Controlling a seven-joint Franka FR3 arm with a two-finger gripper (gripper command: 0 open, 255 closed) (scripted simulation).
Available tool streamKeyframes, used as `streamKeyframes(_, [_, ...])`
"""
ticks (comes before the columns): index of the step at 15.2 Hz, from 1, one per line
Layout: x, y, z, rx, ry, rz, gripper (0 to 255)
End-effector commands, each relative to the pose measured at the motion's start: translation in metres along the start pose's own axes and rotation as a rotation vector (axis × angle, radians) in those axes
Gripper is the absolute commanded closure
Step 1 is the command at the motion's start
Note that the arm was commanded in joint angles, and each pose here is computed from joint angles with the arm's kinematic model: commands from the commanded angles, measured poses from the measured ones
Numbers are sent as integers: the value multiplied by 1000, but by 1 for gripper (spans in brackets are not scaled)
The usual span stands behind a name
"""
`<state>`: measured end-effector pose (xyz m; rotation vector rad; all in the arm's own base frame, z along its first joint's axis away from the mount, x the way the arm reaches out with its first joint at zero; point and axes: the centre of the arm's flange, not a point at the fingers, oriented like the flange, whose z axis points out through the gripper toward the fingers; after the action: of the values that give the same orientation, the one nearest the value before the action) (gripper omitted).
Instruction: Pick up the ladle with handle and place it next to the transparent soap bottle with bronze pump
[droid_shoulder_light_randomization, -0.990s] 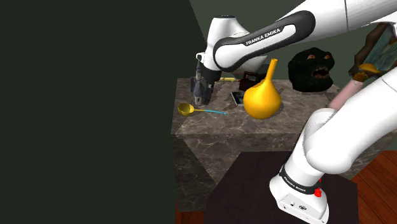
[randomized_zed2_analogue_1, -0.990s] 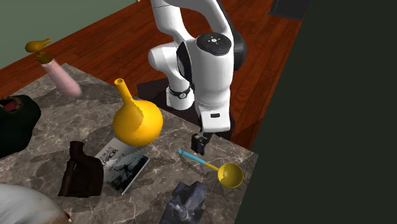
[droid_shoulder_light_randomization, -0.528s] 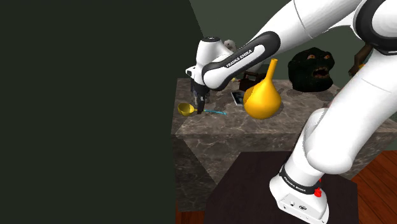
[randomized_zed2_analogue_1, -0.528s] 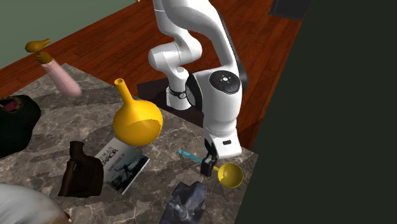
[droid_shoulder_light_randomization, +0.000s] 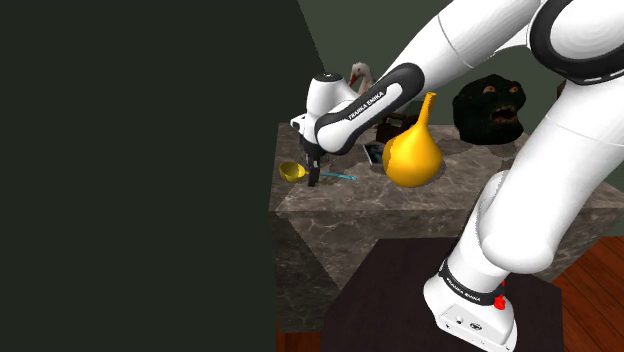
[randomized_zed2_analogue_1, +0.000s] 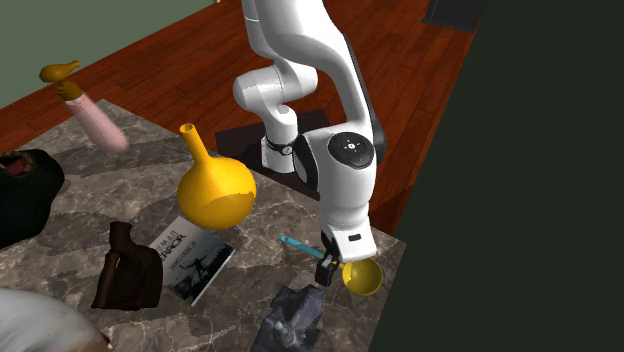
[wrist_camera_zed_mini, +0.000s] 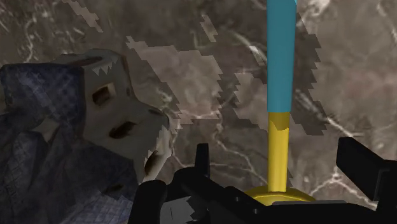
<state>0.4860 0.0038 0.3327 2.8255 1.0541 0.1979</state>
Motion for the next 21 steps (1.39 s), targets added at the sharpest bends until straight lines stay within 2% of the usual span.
streamKeyframes(1, [0, 0, 1, 0, 0, 0, 0])
streamKeyframes(6, [0, 0, 1, 0, 0, 0, 0])
streamKeyframes(7, [0, 0, 1, 0, 0, 0, 255])
streamKeyframes(16, [0, 0, 1, 0, 0, 0, 255])
streamKeyframes(21, [2, 4, -25, 0, 0, 0, 255])
